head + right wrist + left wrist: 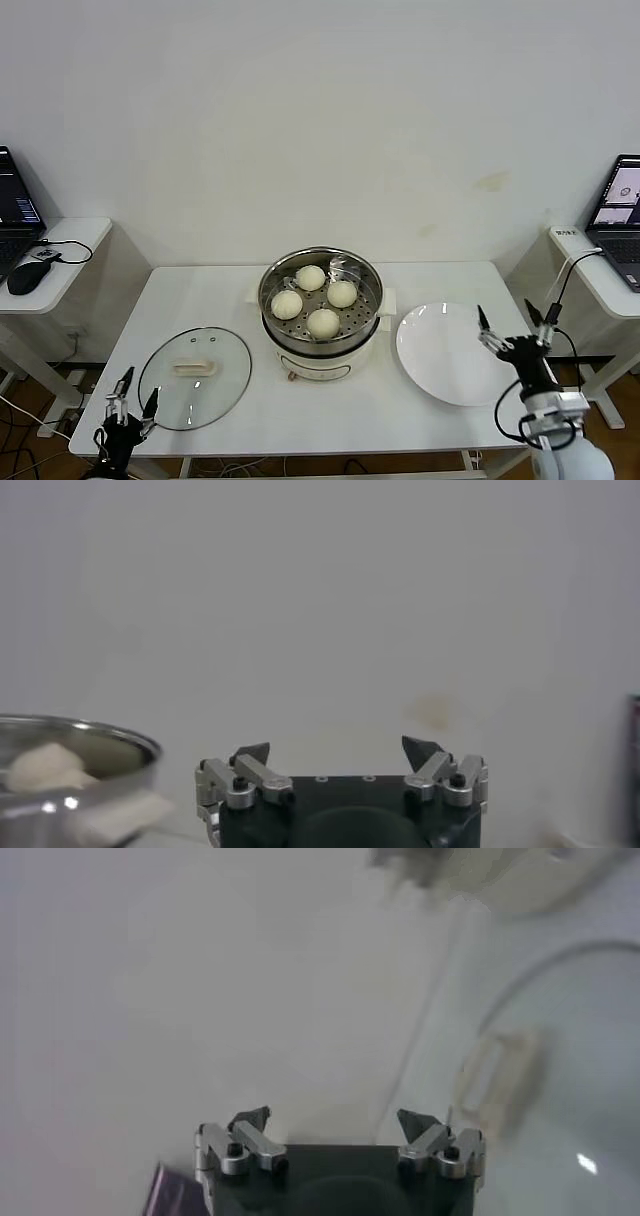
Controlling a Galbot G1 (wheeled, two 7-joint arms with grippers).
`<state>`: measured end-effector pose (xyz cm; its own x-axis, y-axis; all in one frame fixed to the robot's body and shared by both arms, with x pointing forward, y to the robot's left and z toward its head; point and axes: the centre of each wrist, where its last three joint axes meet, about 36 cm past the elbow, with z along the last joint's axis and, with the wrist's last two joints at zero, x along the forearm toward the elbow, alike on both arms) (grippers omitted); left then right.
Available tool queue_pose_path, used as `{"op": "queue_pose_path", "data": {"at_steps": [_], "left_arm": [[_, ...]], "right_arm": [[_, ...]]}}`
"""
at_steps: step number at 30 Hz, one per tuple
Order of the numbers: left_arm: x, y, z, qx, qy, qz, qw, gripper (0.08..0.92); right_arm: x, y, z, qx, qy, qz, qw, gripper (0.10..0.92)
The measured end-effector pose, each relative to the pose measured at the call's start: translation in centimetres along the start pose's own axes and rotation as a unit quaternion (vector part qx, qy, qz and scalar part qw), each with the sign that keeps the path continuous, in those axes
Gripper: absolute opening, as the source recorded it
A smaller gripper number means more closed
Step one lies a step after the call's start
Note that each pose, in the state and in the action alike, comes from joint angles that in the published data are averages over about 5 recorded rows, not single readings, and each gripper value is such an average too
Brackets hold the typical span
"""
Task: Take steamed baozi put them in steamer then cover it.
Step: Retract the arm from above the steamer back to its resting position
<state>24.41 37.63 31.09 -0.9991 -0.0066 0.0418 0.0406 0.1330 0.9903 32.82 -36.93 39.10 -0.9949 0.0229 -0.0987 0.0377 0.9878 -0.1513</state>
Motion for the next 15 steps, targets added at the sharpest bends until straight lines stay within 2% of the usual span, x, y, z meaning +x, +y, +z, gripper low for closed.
{"op": "queue_pose_path", "data": {"at_steps": [7,15], "left_arm": [[-1.5,-0.4,0.1,-0.057,-0.038,0.018,0.997,0.823],[-3.6,-1.4,0.6,-0.089,-0.062,0.037,0.993,0.823]], "right_arm": [[2.3,-0.6,0.6,0.0,0.013,0.03,0.999,0.822],[4.1,-1.3,0.5,0.0,0.023,0.05,0.998,0.823]]}}
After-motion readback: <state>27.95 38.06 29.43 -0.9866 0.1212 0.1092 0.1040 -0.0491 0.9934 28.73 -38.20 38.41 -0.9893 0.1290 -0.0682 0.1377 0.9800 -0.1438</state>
